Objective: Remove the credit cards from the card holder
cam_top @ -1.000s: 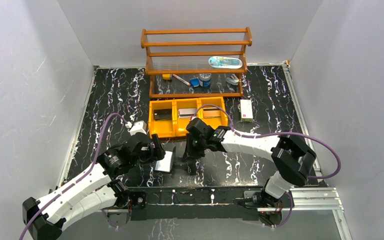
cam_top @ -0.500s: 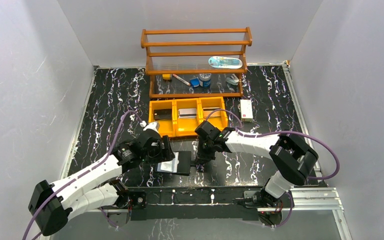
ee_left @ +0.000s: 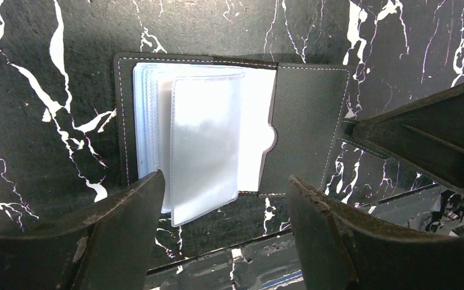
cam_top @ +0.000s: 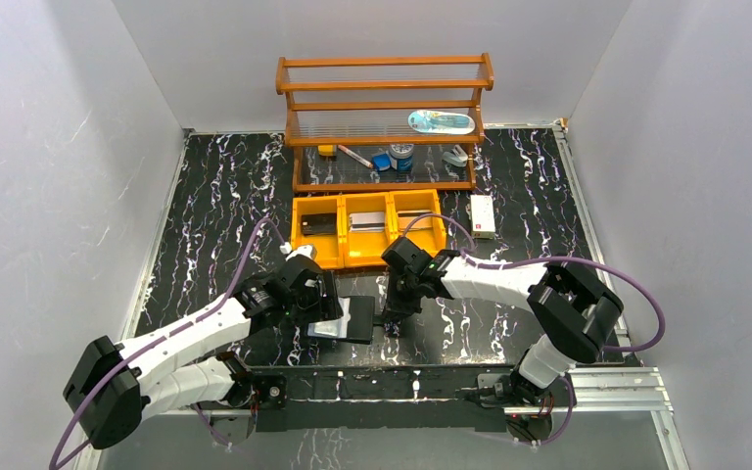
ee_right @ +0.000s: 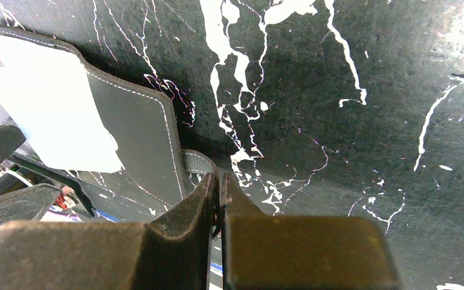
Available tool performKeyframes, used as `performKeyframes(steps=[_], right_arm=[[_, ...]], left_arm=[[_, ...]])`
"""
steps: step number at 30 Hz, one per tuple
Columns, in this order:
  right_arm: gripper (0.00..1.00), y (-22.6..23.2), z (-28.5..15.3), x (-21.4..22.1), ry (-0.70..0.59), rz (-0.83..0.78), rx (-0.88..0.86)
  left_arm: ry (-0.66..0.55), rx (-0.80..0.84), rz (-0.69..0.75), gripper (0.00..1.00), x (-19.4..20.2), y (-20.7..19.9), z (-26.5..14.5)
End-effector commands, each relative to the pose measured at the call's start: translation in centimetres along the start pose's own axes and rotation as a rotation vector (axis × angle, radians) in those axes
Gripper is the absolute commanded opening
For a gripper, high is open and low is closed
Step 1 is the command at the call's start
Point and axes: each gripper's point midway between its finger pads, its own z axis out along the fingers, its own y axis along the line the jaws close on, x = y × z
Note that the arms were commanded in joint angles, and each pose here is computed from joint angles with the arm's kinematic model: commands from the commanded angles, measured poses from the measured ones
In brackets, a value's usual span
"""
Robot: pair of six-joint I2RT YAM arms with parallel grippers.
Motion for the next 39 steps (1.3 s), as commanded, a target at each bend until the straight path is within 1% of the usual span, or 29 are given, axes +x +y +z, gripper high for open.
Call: performKeyframes(steps=[1,5,8,11,15,19,24,26,28,30,32,34,37,39], right_arm=[[0.06,-0.3,-0.2,-0.1,-0.013,0.001,0.002],[0.06,-0.3,-0.2,-0.1,-0.014,0.006,0.001],[0.06,-0.3,-0.2,-0.1,-0.015,0.007,0.0],[0.07,-0.3,-0.1,0.0,-0.012,0.009,-0.001],[0.07,-0.4,-0.1,0.0,-0.014,0.016,0.0],[0.08,-0.3,-0.1,-0.1,-0.017,0.018,-0.001],[0.1,-0.2,-0.3,-0.3,-0.023,0.021,0.0],[0.13,0.0,-0.6,-0.4,-0.032,0.024,-0.009],[0.17,0.4,-1.1,-0.7,-0.048,0.031,-0.024],[0.24,0.8,-1.6,-1.0,-0.064,0.041,-0.04],[0.26,1.0,-2.1,-1.3,-0.077,0.051,-0.054],[0.28,1.5,-2.8,-1.7,-0.092,0.059,-0.076],[0.35,2.6,-4.1,-2.5,-0.132,0.065,-0.126],[0.37,3.9,-5.1,-3.1,-0.158,0.056,-0.181]], left_arm=[[-0.005,-0.033,-0.007,0.72,0.1,0.9,0.0],[0.015,-0.009,0.008,0.72,0.4,0.4,0.2],[0.062,0.065,0.033,0.7,1.1,-0.9,0.8],[0.1,0.104,0.03,0.6,1.5,-2.0,1.1],[0.071,0.222,0.038,0.52,0.6,-4.4,0.5],[0.075,0.308,0.069,0.52,0.3,-6.2,0.2],[0.15,0.378,0.087,0.52,1.3,-7.7,0.7],[0.173,0.404,0.098,0.5,1.6,-8.3,1.0],[0.197,0.399,0.1,0.44,1.9,-8.2,1.5],[0.213,0.394,0.101,0.39,2.3,-8.1,1.9],[0.227,0.38,0.098,0.35,2.6,-7.7,2.3],[0.235,0.363,0.091,0.34,3.0,-7.2,2.6],[0.245,0.315,0.078,0.33,3.7,-6.0,3.2],[0.257,0.295,0.073,0.33,4.2,-5.3,3.5]])
